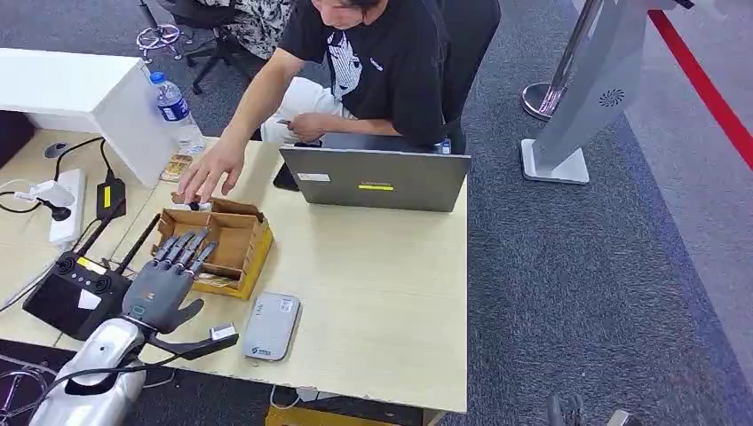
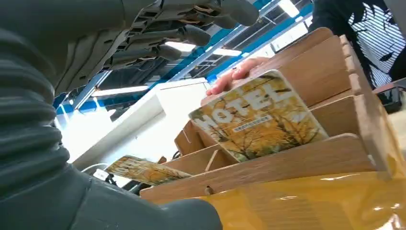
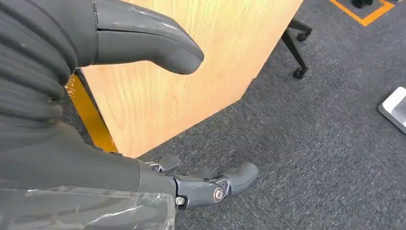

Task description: Pass the card to the sensor for recognition and then transmit it.

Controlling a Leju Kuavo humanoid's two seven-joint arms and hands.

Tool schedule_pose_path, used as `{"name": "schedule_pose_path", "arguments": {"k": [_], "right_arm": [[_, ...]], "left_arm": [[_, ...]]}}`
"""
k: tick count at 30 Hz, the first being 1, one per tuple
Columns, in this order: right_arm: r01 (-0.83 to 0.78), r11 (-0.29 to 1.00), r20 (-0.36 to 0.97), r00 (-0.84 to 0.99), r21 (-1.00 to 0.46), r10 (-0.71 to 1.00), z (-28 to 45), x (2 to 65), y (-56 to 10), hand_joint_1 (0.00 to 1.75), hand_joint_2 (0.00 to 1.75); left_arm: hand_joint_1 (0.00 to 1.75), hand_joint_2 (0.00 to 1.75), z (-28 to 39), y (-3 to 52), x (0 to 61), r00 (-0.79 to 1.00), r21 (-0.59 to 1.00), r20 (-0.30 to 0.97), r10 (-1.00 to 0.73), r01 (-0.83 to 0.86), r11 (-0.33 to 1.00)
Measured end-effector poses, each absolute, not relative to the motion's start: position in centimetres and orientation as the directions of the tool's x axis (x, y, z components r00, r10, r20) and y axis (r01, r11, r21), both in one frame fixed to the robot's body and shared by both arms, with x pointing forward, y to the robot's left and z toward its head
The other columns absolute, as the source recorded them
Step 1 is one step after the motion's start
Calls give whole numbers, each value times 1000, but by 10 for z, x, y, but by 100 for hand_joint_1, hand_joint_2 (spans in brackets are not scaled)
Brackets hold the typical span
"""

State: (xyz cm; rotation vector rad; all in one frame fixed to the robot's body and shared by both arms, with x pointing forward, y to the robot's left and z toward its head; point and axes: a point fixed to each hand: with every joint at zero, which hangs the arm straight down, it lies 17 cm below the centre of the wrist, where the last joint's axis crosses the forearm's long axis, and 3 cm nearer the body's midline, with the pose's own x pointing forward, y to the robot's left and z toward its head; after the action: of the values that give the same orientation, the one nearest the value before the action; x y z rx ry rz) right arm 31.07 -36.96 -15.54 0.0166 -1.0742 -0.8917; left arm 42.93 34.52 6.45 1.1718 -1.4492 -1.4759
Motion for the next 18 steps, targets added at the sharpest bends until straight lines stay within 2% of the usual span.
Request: {"name": "schedule_pose_path", "arguments": {"k": [8, 10, 11, 18], "right_arm": [[622, 661, 750, 172, 420, -639, -155, 311, -369, 0, 175], [622, 660, 750, 171, 420, -639, -155, 311, -369, 0, 175], [622, 661, 750, 172, 420, -639, -155, 311, -368, 0, 175], [618, 665, 750, 176, 420, -637, -155, 311, -367, 0, 175]], "left_arm": [[0, 175, 64, 336, 429, -319, 992, -110, -941, -94, -84], [169, 175, 64, 335, 430, -319, 992, -111, -941, -94, -85], [175, 175, 64, 335, 430, -319, 992, -111, -941, -94, -85], [175, 175, 61, 338, 431, -316, 993, -111, -942, -84, -89]]}}
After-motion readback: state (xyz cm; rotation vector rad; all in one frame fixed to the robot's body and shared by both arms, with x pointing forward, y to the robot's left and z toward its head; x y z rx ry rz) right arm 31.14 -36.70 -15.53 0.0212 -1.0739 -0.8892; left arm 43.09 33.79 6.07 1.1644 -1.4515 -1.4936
